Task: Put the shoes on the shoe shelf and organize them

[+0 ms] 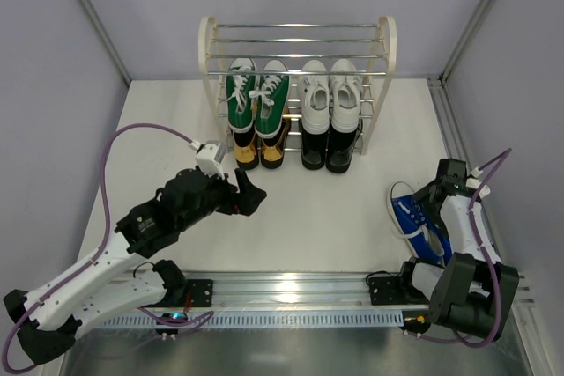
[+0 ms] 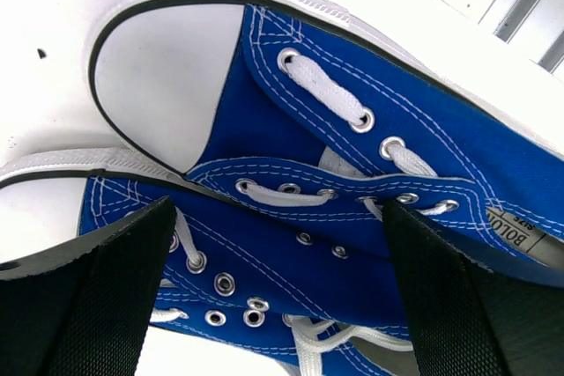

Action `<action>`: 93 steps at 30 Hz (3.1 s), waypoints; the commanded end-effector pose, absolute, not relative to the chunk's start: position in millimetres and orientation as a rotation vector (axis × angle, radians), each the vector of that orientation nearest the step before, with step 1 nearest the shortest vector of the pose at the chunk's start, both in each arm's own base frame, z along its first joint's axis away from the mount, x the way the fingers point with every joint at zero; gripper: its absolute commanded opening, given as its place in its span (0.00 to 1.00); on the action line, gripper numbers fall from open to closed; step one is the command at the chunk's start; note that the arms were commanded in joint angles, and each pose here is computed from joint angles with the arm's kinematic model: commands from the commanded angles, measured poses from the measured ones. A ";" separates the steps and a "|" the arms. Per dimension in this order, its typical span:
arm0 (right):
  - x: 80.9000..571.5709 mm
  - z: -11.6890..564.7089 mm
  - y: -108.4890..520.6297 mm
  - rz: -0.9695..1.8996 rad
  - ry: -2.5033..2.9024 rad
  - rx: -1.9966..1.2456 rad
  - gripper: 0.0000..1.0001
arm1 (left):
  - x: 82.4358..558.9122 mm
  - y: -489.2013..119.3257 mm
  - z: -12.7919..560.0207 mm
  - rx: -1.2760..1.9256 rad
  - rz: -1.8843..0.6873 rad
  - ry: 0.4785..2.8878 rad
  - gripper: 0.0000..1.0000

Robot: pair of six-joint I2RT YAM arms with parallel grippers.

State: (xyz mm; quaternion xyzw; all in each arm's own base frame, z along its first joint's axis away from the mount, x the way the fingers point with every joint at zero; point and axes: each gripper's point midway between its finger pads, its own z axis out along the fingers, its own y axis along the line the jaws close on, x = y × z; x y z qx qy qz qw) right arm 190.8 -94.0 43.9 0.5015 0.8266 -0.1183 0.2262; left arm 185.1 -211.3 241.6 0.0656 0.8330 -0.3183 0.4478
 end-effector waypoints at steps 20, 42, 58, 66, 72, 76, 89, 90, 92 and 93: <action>217.5 59.7 -78.0 -0.070 2.184 1.314 0.04 | 186.2 -208.5 240.0 0.166 -0.768 2.054 0.86; 213.7 123.9 -80.0 -0.105 2.238 1.152 0.88 | 183.8 -204.7 239.6 0.157 -0.778 2.033 0.83; 217.6 74.4 -86.6 -0.144 2.336 1.185 1.00 | 171.8 -196.1 246.1 0.155 -0.836 1.981 0.83; 236.8 56.5 -54.7 0.134 2.366 1.099 1.00 | 170.0 -189.7 246.5 0.138 -0.823 1.980 0.83; 243.5 55.5 -23.0 0.377 2.350 0.997 1.00 | 168.4 -184.5 245.5 0.121 -0.815 1.980 0.82; 245.0 73.6 -11.4 0.462 2.281 0.941 1.00 | 169.3 -184.8 244.2 0.115 -0.813 1.984 0.82; 239.4 97.5 -14.3 0.422 2.266 0.922 1.00 | 170.2 -192.9 243.2 0.118 -0.837 2.001 0.81; 237.8 96.3 -19.2 0.382 2.275 0.927 1.00 | 169.9 -193.0 243.6 0.116 -0.839 2.001 0.81; 234.9 94.7 -24.2 0.337 2.300 0.925 1.00 | 169.7 -192.2 243.6 0.112 -0.840 2.001 0.81; 233.7 89.5 -23.5 0.337 2.335 0.912 1.00 | 169.6 -192.2 243.0 0.111 -0.840 2.002 0.81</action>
